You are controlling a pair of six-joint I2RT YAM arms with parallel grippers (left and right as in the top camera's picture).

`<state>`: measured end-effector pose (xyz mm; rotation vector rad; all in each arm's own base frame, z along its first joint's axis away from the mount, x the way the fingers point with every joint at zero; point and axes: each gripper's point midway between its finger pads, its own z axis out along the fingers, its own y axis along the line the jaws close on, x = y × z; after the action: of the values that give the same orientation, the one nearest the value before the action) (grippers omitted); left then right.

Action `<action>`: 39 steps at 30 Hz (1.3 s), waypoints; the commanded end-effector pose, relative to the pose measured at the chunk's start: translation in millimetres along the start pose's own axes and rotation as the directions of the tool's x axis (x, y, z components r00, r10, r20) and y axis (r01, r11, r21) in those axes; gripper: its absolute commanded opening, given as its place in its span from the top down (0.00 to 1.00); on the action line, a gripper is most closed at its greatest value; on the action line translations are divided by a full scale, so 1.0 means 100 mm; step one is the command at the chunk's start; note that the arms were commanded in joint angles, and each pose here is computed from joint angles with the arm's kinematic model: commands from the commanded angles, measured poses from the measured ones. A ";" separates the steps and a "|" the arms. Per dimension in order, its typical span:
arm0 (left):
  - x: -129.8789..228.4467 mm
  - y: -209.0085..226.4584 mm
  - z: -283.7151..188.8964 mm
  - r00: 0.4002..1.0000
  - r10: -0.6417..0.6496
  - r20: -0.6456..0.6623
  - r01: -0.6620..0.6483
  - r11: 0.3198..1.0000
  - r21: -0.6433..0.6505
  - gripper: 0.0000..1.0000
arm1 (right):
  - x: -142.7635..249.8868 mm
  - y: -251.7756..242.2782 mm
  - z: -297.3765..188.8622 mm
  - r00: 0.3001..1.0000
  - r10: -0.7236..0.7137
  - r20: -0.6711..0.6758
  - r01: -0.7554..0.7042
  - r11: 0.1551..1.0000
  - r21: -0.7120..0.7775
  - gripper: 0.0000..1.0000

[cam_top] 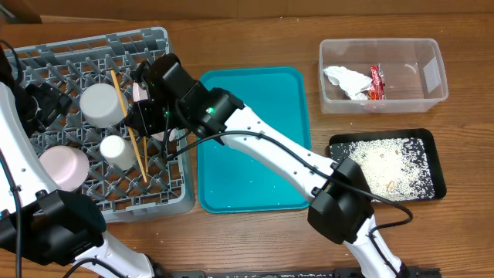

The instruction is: Sort waste into correct bins and load items into the dishwasher

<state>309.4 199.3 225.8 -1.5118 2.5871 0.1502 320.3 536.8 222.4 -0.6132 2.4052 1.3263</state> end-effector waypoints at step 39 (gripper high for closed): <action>-0.02 -0.01 -0.07 1.000 -0.015 0.020 0.015 1.000 0.013 0.00 | -0.74 -0.35 -2.54 0.891 -0.095 0.443 -0.189 0.812 0.553 0.25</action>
<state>309.4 199.3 225.8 -1.5118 2.5870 0.1508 370.1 378.7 306.3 -0.2049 2.3762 0.6651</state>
